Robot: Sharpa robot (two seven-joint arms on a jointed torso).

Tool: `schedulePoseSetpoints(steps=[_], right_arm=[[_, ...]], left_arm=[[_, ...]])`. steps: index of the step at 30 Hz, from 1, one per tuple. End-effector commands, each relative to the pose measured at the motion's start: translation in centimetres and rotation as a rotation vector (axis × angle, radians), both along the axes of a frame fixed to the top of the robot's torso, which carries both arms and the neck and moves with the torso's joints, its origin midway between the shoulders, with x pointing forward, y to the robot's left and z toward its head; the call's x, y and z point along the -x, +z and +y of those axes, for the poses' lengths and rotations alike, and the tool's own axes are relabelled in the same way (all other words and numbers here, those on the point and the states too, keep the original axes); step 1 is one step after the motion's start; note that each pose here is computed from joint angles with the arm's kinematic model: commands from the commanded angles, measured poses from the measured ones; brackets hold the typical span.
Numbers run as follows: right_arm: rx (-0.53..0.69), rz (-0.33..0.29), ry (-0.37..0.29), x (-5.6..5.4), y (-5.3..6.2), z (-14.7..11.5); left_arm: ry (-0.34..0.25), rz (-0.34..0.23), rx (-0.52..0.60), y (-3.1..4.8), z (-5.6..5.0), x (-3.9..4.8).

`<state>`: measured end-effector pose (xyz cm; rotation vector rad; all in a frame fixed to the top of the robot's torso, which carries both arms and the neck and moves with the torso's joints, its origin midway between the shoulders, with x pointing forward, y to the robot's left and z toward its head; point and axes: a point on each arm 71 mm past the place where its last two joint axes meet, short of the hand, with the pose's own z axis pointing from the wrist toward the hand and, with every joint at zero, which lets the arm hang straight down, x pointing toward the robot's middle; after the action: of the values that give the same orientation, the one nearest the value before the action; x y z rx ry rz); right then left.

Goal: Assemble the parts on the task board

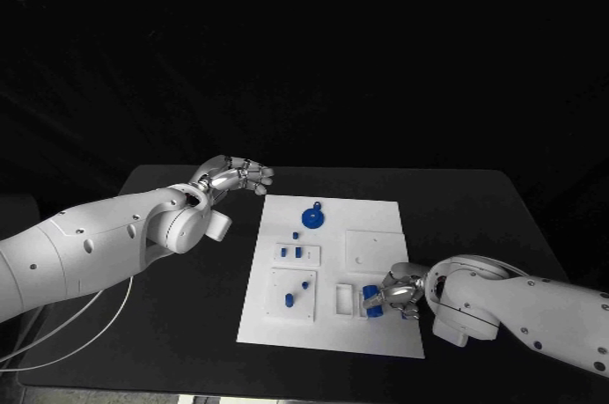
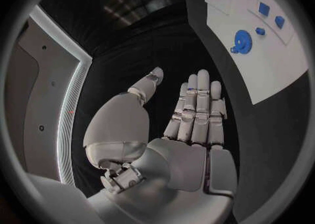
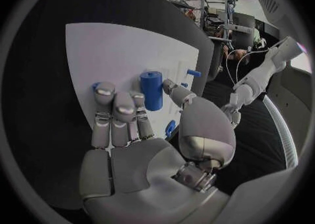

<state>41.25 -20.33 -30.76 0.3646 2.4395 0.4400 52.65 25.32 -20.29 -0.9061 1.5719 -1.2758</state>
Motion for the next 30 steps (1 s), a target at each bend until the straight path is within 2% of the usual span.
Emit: schedulePoseSetpoints(steps=[1, 4, 10, 13, 21, 30], right_arm=[[-0.006, 0.009, -0.028, 0.5, -0.2, -0.3], [-0.020, 0.010, -0.034, 0.6, 0.3, -0.3], [-0.052, -0.012, -0.057, -0.3, 2.4, -0.5], [-0.060, -0.017, -0.050, -0.4, 2.9, -0.2], [-0.074, 0.013, -0.026, -0.6, 2.9, 1.3], [-0.088, -0.001, -0.025, -0.8, 2.9, 2.0]], left_arm=[[-0.018, -0.007, 0.016, 0.14, -0.2, 0.06], [-0.020, -0.006, 0.017, 0.14, -0.3, 0.07], [-0.021, -0.007, 0.017, 0.15, -0.3, 0.07], [-0.019, -0.008, 0.017, 0.15, -0.3, 0.06], [-0.022, -0.007, 0.018, 0.15, -0.4, 0.08], [-0.020, -0.008, 0.017, 0.16, -0.4, 0.09]])
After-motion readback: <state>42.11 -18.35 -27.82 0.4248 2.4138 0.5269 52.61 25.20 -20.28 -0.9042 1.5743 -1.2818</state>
